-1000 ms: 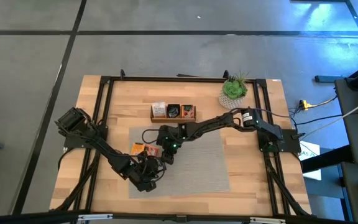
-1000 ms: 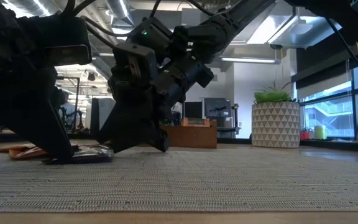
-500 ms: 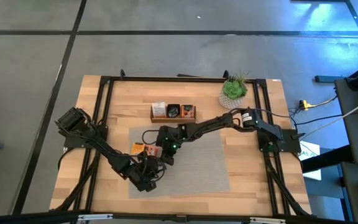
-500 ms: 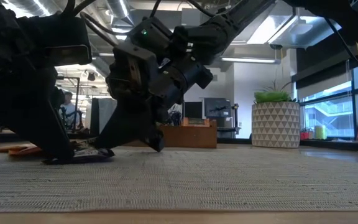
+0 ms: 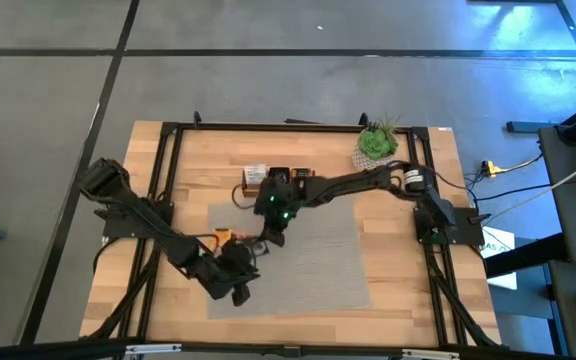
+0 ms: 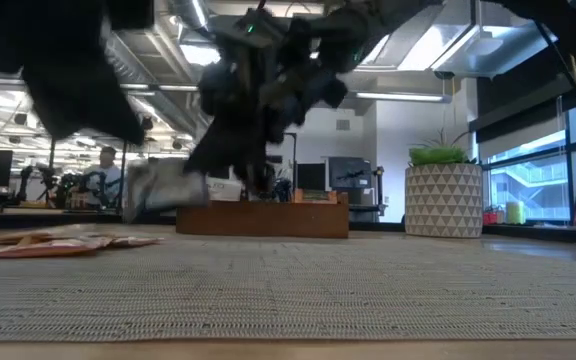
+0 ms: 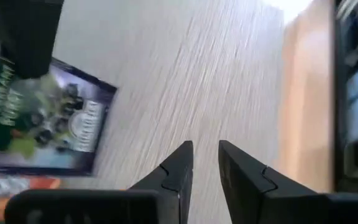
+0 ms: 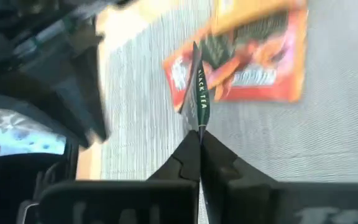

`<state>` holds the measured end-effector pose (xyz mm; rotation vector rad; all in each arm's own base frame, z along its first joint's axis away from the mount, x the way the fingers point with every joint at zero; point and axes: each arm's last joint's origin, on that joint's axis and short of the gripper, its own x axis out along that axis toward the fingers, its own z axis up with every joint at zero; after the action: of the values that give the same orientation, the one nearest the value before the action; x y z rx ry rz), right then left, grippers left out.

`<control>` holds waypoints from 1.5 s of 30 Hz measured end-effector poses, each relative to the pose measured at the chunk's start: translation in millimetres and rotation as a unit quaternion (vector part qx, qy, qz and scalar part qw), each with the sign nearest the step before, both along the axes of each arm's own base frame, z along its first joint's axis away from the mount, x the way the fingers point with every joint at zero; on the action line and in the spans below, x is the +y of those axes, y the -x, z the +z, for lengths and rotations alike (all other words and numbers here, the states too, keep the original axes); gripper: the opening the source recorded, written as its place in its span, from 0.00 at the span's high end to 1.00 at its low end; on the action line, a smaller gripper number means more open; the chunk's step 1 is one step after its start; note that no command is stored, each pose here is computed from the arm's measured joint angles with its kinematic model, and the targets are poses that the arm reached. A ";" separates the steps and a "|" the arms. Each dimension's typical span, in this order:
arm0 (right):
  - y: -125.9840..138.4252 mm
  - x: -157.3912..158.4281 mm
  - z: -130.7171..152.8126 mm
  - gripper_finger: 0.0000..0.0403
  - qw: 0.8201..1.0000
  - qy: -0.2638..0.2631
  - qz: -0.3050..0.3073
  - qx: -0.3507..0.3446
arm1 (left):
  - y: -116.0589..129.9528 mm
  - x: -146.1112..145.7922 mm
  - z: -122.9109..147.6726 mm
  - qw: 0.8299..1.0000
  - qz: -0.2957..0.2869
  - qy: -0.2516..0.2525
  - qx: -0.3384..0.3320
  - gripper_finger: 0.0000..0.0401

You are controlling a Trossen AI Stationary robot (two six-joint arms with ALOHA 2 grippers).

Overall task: Pick & Place Tea
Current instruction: Put the blue tea bag into the middle section of the wooden organizer

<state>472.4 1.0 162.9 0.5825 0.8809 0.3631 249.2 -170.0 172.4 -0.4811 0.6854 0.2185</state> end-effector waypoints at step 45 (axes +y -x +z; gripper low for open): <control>101.7 -96.7 28.1 0.99 0.937 0.308 -0.136 -0.097 | -4.8 65.8 64.7 0.986 0.108 -0.071 -0.106 0.82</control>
<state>370.7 -95.7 191.1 0.0767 0.6627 -0.1135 254.0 -104.2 237.0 -0.4349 0.4050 0.4121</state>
